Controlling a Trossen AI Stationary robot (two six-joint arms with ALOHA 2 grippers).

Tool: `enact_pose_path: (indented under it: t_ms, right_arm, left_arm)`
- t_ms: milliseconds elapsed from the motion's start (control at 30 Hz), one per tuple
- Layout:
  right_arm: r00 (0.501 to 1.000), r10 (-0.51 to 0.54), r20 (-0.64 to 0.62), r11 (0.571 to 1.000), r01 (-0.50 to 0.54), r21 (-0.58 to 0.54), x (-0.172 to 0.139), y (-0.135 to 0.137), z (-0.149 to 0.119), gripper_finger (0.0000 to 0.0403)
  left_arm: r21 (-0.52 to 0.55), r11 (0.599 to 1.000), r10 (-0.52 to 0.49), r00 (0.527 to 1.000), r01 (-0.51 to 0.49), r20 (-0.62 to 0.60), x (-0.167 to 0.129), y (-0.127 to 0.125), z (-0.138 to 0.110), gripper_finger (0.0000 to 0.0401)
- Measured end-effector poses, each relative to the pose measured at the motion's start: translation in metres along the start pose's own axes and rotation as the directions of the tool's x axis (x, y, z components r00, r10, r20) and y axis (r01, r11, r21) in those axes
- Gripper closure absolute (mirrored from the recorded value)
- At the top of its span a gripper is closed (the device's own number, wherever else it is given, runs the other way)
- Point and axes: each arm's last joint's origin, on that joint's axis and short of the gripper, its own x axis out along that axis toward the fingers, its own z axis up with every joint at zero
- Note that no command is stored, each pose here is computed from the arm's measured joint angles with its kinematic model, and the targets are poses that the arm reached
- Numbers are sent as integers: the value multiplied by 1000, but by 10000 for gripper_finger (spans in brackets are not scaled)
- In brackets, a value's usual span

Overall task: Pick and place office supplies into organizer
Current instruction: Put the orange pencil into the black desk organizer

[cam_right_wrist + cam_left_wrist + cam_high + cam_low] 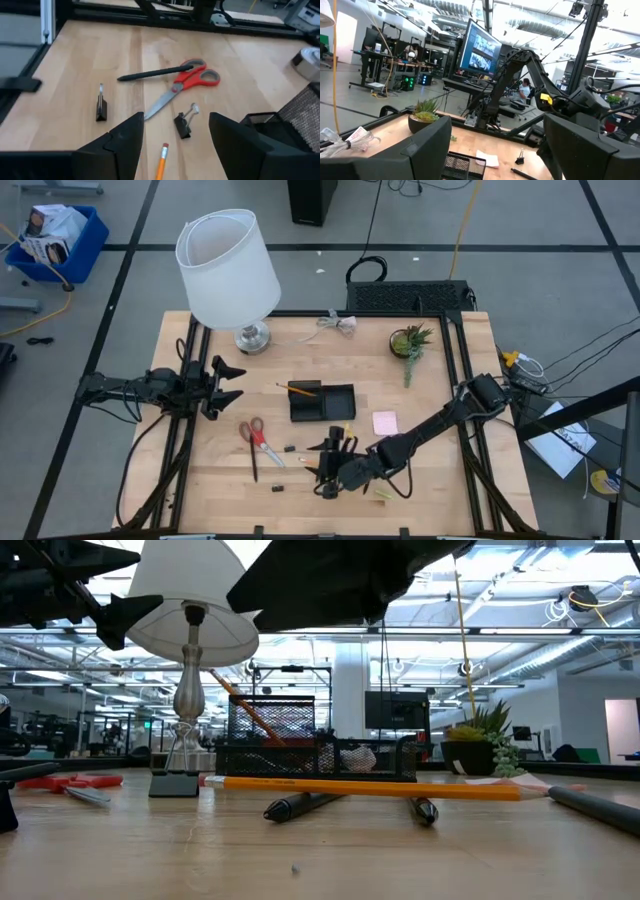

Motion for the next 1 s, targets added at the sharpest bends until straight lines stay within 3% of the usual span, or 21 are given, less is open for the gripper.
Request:
enact_pose_path:
  t_ms: [367, 567, 1000]
  right_arm:
    - [979, -68, -194, 998, 67, -12, 35, 5, -20, 187]
    - [979, -74, -191, 997, 78, 16, 42, 2, -15, 187]
    - [958, 11, -287, 993, 23, 115, 62, -7, -34, 187]
  left_arm:
    - [0, 1000, 0, 1000, 0, -1, 0, 0, 0, 82]
    - [1, 1000, 1, 1000, -1, -5, 0, 0, -1, 82]
    - [0, 1000, 0, 1000, 0, -1, 0, 0, 0, 82]
